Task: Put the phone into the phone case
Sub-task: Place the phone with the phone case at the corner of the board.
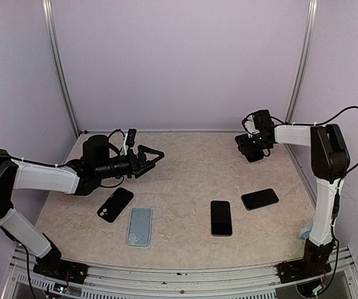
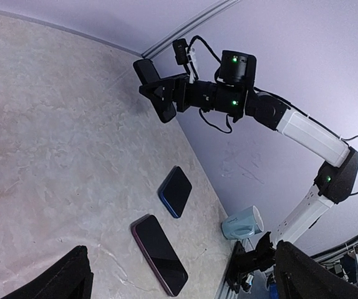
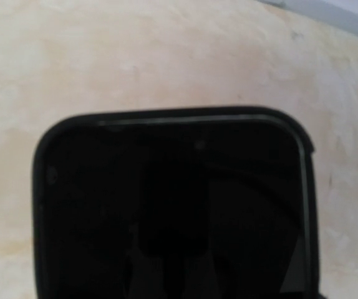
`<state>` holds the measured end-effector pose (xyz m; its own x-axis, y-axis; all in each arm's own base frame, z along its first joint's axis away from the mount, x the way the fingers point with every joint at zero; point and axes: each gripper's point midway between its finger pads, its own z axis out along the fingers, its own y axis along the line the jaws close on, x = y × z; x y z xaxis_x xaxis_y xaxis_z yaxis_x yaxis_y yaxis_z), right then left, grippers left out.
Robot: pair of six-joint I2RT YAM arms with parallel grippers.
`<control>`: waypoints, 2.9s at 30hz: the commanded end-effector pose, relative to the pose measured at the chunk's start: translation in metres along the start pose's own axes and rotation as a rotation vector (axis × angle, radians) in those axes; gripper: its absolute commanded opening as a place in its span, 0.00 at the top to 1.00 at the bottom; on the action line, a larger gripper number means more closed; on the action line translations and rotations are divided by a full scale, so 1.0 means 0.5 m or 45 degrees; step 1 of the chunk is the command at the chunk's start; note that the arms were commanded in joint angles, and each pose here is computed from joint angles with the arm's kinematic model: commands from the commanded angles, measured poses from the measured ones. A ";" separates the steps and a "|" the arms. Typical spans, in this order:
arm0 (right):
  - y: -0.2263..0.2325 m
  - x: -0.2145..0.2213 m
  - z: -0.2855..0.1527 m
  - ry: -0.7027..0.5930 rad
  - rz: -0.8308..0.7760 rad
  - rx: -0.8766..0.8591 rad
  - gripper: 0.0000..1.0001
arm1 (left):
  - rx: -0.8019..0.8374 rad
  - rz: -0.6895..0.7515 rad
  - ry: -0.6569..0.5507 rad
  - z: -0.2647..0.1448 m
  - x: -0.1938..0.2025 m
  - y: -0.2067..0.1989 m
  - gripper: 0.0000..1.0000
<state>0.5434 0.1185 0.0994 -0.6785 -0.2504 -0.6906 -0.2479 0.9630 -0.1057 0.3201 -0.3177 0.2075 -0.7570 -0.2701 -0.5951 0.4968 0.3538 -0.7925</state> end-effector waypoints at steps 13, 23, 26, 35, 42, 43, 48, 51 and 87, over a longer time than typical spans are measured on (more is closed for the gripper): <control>-0.088 0.021 0.088 0.010 0.208 0.119 0.42 | -0.054 -0.051 -0.109 -0.015 -0.076 -0.144 0.01; -0.113 0.025 0.106 0.020 0.283 0.121 0.42 | -0.031 -0.053 -0.157 -0.044 -0.107 -0.192 0.01; -0.118 0.027 0.110 0.028 0.288 0.130 0.42 | -0.017 -0.033 -0.165 -0.048 -0.112 -0.200 0.01; -0.121 0.041 0.129 0.055 0.314 0.120 0.40 | -0.032 -0.096 -0.159 -0.056 -0.117 -0.163 0.01; -0.121 0.054 0.138 0.076 0.321 0.122 0.36 | 0.022 -0.089 -0.171 -0.063 -0.127 -0.179 0.01; -0.121 0.057 0.140 0.081 0.323 0.123 0.35 | 0.025 -0.084 -0.170 -0.064 -0.127 -0.182 0.01; -0.130 0.063 0.138 0.095 0.343 0.160 0.33 | 0.018 -0.071 -0.173 -0.064 -0.130 -0.191 0.01; -0.136 0.062 0.136 0.105 0.360 0.178 0.30 | 0.002 -0.069 -0.173 -0.066 -0.131 -0.187 0.01; -0.126 -0.010 0.048 -0.018 0.293 0.134 0.00 | -0.373 -0.180 -0.135 -0.090 -0.079 0.027 0.01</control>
<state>0.5776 0.0642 0.0448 -0.7665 -0.0025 -0.6422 0.0053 0.9999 -0.0102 0.3334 -0.2707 0.2539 -0.7419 -0.4283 -0.5159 0.2925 0.4856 -0.8238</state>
